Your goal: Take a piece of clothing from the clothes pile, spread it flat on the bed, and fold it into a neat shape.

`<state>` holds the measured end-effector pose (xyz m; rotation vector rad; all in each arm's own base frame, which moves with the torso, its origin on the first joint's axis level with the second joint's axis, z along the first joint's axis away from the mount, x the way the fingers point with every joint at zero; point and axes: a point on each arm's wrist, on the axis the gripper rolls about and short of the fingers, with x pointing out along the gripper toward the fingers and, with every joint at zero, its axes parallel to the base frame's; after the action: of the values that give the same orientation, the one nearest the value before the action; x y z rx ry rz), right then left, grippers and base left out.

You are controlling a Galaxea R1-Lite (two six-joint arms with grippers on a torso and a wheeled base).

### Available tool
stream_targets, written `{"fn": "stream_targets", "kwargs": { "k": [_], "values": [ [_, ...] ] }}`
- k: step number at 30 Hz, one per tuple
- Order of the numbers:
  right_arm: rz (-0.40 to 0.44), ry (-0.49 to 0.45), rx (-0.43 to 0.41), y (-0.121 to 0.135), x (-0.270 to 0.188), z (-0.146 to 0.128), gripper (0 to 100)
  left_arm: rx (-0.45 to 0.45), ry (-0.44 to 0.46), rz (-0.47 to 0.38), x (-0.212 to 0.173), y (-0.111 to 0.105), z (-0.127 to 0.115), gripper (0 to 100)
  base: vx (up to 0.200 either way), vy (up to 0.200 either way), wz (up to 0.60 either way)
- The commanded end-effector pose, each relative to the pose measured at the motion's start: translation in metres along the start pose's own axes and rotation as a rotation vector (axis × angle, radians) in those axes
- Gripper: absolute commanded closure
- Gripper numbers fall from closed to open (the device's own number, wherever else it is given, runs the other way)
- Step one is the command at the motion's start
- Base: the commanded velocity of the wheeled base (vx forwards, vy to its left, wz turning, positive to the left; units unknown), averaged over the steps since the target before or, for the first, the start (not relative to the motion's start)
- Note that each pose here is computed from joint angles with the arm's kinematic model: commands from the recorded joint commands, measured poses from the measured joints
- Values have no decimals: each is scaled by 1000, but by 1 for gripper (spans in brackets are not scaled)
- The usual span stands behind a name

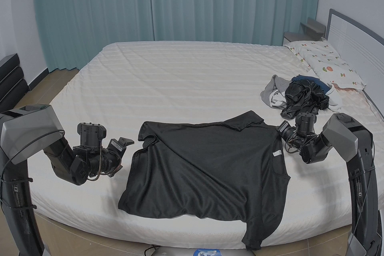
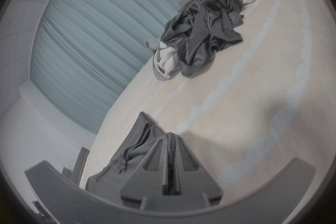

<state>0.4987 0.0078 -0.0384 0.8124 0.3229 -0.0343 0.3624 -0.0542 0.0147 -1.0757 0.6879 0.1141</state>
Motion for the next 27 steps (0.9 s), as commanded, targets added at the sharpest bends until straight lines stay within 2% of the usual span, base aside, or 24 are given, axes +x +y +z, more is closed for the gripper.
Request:
{"fn": "stream_targets", "kwargs": {
  "k": [1,8,9,20,24,27],
  "values": [
    [-19,-27,6,-14,6,5,100,1,5,6,1,2,-2,0,0,0,0],
    [-22,-32,5,-13,7,7,100,3,8,13,1,4,-3,0,0,0,0],
    [-22,-32,5,-13,7,7,0,3,8,13,1,4,-3,0,0,0,0],
    [-34,-72,8,-7,-5,21,0,7,18,21,0,5,-7,0,0,0,0],
    [-33,-86,-1,14,-25,30,0,3,13,11,-1,4,-6,0,0,0,0],
    [-57,-108,-61,32,-32,29,0,5,12,13,-2,5,-6,0,0,0,0]
  ]
}}
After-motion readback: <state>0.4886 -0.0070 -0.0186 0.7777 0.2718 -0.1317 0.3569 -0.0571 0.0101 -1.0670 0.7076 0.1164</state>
